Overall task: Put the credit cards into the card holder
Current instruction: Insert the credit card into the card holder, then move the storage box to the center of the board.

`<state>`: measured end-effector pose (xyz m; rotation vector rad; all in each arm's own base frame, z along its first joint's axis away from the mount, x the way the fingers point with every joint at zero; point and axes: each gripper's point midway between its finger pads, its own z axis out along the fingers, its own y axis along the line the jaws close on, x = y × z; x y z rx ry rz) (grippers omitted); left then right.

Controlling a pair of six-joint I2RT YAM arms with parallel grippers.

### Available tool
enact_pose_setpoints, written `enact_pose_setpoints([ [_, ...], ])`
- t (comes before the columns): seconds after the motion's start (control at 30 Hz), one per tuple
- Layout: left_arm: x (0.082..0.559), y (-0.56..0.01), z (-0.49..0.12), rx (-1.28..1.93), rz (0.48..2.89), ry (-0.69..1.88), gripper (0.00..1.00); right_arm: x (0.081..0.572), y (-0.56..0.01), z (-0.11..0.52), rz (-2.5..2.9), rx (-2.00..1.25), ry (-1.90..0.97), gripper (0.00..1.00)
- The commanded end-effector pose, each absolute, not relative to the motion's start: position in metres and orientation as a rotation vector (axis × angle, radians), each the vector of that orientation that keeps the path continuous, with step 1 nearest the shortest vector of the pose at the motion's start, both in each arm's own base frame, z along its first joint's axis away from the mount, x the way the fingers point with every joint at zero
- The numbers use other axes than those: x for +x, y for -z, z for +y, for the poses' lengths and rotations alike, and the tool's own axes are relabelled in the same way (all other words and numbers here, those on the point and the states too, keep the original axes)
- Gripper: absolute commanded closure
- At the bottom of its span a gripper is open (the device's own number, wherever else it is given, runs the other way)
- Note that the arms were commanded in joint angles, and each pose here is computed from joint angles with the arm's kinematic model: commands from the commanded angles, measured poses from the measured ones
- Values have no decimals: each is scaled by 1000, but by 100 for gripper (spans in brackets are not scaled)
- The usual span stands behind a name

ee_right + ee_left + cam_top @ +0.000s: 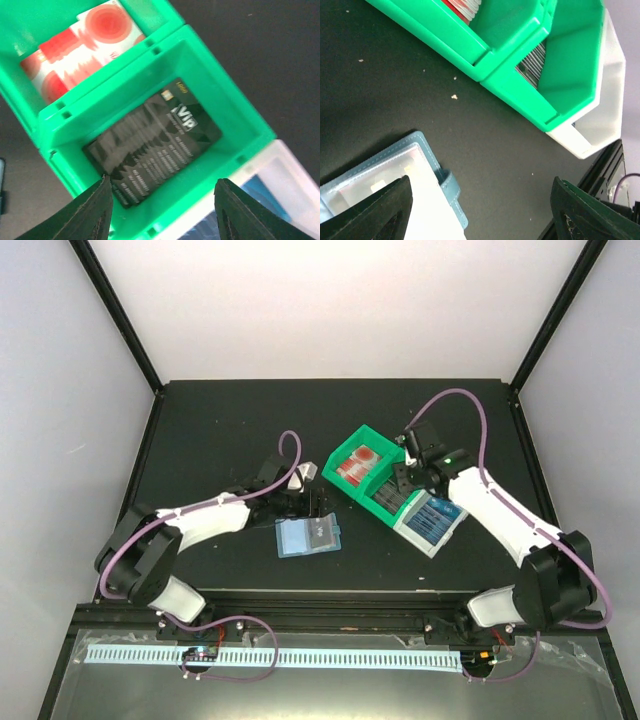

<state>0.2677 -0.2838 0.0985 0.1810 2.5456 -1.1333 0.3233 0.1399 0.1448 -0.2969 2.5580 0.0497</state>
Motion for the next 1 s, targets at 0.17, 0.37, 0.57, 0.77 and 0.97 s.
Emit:
enact_pose_setpoints([
  [0.17, 285, -107, -308, 161, 2503, 1156, 21, 304, -134, 74, 2654, -255, 21, 46],
  [0.37, 272, -100, -334, 189, 2524, 1185, 22, 294, -112, 63, 2720, -186, -2, 49],
  [0.57, 271, -102, -363, 204, 2520, 1216, 20, 291, -91, 21, 2833, -4, 361, 49],
  [0.77, 272, -107, -371, 202, 2513, 1181, 19, 299, -74, 31, 2918, -19, 324, 51],
  [0.97, 271, -103, -373, 188, 2506, 1182, 17, 313, -72, 70, 2880, -56, 38, 52],
])
